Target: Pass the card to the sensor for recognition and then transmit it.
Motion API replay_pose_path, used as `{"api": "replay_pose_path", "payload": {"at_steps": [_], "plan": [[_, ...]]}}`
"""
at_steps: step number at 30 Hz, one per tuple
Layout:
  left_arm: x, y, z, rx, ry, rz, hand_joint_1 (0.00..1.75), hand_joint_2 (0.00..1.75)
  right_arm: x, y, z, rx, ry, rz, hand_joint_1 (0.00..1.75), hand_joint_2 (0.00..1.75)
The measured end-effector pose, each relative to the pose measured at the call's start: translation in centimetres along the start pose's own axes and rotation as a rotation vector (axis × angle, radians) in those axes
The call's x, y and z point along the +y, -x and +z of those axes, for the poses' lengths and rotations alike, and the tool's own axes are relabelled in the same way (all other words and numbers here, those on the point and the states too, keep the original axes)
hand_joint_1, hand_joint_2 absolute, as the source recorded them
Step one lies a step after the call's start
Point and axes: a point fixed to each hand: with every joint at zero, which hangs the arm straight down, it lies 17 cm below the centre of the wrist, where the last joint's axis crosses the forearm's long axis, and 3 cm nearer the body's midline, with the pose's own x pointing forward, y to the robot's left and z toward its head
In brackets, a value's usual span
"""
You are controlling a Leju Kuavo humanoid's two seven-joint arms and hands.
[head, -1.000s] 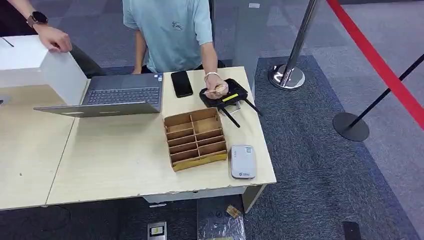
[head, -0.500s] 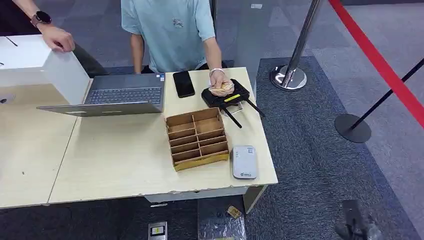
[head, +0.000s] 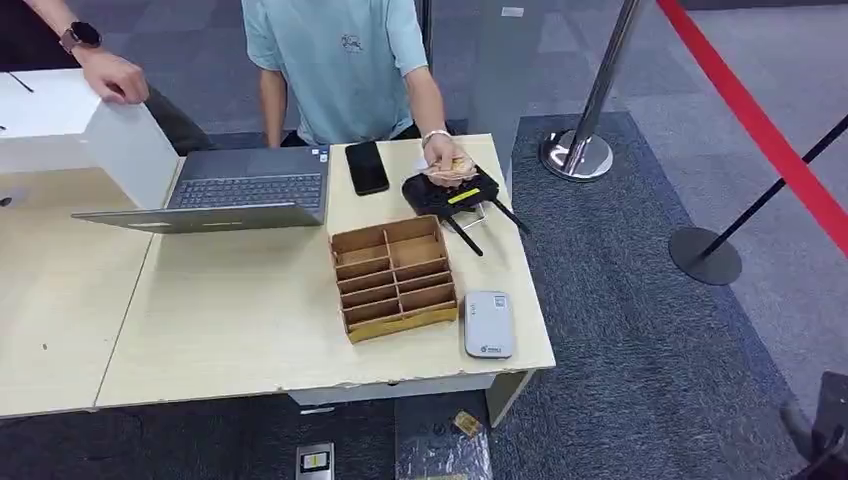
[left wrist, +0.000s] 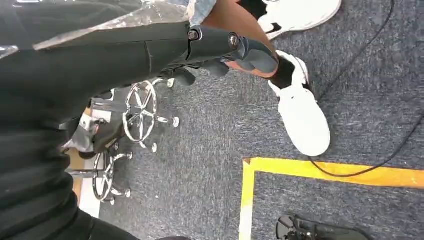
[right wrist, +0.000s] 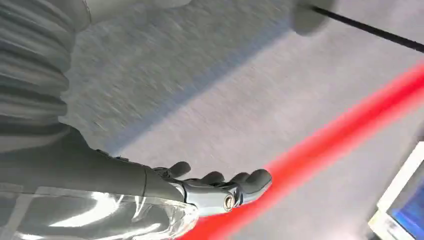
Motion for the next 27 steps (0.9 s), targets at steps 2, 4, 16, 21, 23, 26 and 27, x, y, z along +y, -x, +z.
{"api": "replay_pose_path", "payload": {"at_steps": [2, 4, 16, 21, 23, 26, 27], "plan": [[0.2, -0.2, 0.0, -0.009, -0.008, -0.002, 0.00, 1.75, -2.0, -4.9, -0.4, -0.105, 0.028, -0.023, 0.00, 1.75], [0.2, -0.3, 0.0, -0.013, -0.010, -0.006, 0.00, 1.75, -4.0, -9.4, -0.3, -0.203, 0.059, -0.053, 0.00, 1.75], [0.2, -0.7, 0.0, -0.036, -0.012, -0.031, 0.00, 1.75, -14.3, -31.3, 7.4, -0.669, 0.201, -0.179, 0.00, 1.75], [0.2, -0.9, 0.0, -0.047, -0.013, -0.038, 0.00, 1.75, -15.6, -36.1, 11.2, -0.780, 0.212, -0.248, 0.00, 1.75], [0.2, -1.0, 0.0, -0.051, -0.012, -0.047, 0.00, 1.75, -15.4, -38.1, 13.1, -0.843, 0.185, -0.272, 0.00, 1.75], [0.1, -1.3, 0.1, -0.058, -0.008, -0.062, 0.00, 1.75, -13.4, -40.4, 15.5, -0.918, 0.098, -0.272, 0.00, 1.75], [0.0, -1.3, 0.1, -0.059, -0.007, -0.070, 0.00, 1.75, -12.5, -41.4, 16.4, -0.943, 0.060, -0.276, 0.00, 1.75]]}}
